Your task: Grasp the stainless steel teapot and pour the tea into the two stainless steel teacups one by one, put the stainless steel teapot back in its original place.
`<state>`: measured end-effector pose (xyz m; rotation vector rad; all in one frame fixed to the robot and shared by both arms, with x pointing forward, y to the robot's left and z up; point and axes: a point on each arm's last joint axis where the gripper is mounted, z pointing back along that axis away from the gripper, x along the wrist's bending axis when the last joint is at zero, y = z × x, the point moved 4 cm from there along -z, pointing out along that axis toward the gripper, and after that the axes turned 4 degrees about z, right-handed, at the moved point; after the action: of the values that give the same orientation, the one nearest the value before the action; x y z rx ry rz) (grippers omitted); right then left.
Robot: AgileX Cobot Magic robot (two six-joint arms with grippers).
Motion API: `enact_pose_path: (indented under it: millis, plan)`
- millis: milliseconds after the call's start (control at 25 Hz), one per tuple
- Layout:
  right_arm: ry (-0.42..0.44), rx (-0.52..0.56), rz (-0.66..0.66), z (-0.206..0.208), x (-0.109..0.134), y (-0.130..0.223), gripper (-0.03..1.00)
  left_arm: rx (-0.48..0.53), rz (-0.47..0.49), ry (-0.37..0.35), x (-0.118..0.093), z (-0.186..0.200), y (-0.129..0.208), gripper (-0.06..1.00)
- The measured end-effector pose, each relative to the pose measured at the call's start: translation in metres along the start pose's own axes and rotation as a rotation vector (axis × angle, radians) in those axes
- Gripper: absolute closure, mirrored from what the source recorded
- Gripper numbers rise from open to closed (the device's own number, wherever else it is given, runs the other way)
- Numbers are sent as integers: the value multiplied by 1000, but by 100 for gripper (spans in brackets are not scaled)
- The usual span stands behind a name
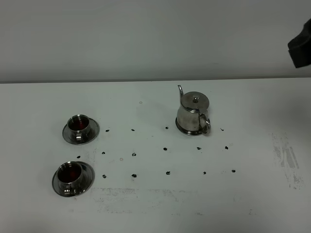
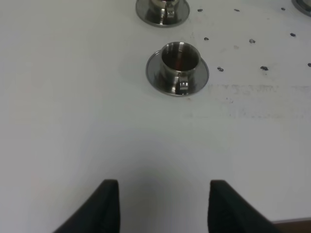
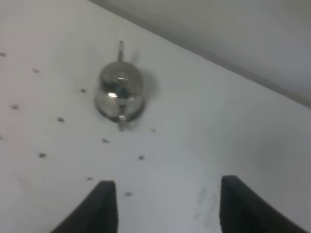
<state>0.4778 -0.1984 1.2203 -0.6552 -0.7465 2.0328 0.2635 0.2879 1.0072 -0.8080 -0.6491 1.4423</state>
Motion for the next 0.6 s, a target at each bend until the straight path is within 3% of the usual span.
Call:
enact_pose_path:
  millis: [120, 360, 600]
  plan:
    - [-50, -6, -103, 18, 5, 30, 50, 0, 0, 0, 0, 0, 0, 54]
    - [-37, 51, -295, 33, 11, 117, 50, 0, 0, 0, 0, 0, 0, 54]
    - [17, 73, -372, 35, 32, 192, 50, 0, 0, 0, 0, 0, 0, 54]
